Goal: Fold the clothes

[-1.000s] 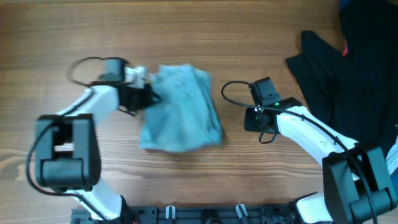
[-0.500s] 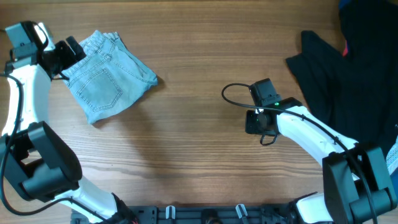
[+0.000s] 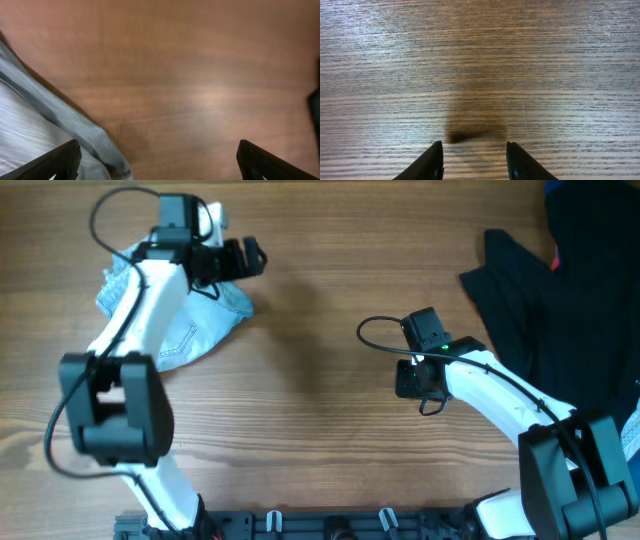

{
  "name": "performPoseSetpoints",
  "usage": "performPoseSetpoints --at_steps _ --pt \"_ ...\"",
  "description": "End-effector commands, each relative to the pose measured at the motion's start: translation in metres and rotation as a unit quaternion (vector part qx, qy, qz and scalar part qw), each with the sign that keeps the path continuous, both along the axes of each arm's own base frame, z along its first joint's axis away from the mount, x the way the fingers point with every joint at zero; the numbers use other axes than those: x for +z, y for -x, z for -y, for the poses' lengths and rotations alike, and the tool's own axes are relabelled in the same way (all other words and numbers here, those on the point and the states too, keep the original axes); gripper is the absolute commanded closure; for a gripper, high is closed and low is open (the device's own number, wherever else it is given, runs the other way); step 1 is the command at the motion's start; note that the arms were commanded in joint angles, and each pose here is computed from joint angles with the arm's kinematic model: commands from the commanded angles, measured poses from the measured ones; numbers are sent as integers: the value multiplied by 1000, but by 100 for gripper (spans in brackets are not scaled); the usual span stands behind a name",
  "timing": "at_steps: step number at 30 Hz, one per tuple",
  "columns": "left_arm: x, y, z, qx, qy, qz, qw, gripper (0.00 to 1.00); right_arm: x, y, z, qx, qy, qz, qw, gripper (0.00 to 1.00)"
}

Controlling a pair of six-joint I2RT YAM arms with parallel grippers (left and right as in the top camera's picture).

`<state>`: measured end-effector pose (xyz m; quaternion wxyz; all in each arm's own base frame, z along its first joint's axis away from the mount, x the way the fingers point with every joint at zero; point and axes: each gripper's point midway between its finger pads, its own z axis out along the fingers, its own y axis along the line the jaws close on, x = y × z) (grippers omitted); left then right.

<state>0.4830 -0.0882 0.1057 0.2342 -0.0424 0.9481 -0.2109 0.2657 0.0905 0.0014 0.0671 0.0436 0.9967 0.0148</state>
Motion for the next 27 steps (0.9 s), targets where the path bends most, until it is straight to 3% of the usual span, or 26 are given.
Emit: performPoseSetpoints --at_steps 1,5,8,10,16,22,25,27 --pt "-63 25 14 -11 -6 -106 994 0 -2 0 -2 5 -1 -5 1000 59" --pt "-89 64 12 -12 -15 -201 979 0 -2 0 -2 5 -1 -5 1000 59" --pt "-99 107 -21 25 -93 -293 951 0 -2 2 -1 6 1 -8 1000 59" --pt "-100 110 -43 60 -123 -304 943 0 -2 3 0 6 2 -11 1000 59" --pt "-99 113 -114 152 -98 -322 929 0 -2 5 0 6 3 -14 1000 59" --pt "-98 106 -141 163 -86 -302 935 0 -2 5 0 6 3 -15 1000 59" --pt "-81 96 -105 83 -30 -266 960 0 -2 5 0 6 3 -15 1000 59" --pt "-60 88 -85 40 -38 -223 973 0 -2 5 0 6 3 -15 1000 59"
